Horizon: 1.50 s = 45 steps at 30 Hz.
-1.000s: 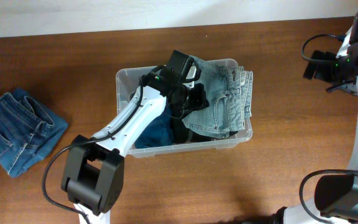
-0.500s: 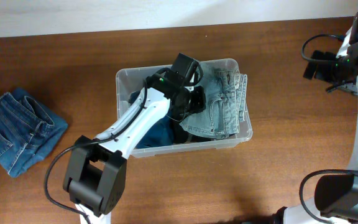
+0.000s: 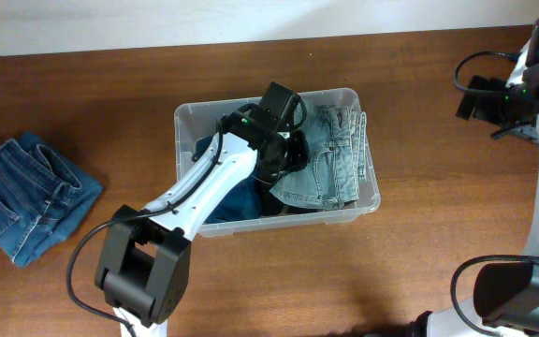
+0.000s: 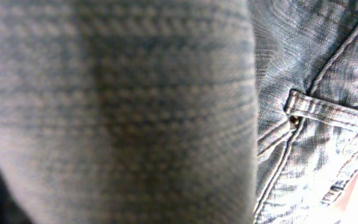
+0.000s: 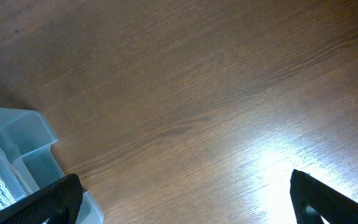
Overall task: Pack container
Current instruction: 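Press the jeans down in the container and open the left gripper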
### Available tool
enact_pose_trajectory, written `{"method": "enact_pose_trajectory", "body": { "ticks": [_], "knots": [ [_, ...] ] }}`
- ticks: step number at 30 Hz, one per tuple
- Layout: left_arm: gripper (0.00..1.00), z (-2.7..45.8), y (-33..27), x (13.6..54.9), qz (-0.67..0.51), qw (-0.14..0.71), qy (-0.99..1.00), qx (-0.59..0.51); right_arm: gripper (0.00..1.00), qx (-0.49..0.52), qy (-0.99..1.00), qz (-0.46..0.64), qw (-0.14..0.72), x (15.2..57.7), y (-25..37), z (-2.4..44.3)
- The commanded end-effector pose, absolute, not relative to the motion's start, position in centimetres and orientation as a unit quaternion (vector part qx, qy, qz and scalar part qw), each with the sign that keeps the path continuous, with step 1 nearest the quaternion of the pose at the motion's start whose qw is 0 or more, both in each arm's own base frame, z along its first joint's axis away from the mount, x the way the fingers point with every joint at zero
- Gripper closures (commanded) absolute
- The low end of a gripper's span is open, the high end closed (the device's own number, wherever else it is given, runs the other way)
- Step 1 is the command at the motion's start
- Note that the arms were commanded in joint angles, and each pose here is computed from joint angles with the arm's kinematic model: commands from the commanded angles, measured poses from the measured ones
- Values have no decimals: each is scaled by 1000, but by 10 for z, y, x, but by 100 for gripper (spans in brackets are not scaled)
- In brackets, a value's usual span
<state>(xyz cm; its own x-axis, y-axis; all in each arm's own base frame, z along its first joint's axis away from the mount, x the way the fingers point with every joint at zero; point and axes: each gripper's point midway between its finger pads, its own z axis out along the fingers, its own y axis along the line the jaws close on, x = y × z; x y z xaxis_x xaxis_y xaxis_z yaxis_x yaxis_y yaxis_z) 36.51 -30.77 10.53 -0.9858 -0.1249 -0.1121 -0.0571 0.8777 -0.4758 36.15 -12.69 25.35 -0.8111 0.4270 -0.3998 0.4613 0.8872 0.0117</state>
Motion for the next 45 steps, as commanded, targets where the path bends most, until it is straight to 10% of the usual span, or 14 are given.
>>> {"method": "enact_pose_trajectory", "body": {
  "ticks": [1, 12, 17, 22, 35, 45],
  "knots": [
    [99, 128, -310, 360, -263, 77, 960, -60, 1, 239, 948, -47, 204, 362, -129, 256],
    [92, 123, -303, 362, -233, 89, 965, -80, 1, 238, 948, -47, 204, 362, -129, 256],
    [22, 123, -303, 362, -225, 108, 968, -2, 1, 239, 948, -47, 204, 362, -129, 256],
    [8, 129, -303, 366, -224, 123, 966, 32, 1, 239, 948, -47, 204, 362, -129, 256],
    [11, 207, -291, 390, -181, 235, 953, 58, 1, 239, 948, -47, 204, 362, -129, 256],
    [78, 209, -297, 398, -128, 291, 946, 60, 1, 239, 948, -47, 204, 362, -129, 256]
  ]
}}
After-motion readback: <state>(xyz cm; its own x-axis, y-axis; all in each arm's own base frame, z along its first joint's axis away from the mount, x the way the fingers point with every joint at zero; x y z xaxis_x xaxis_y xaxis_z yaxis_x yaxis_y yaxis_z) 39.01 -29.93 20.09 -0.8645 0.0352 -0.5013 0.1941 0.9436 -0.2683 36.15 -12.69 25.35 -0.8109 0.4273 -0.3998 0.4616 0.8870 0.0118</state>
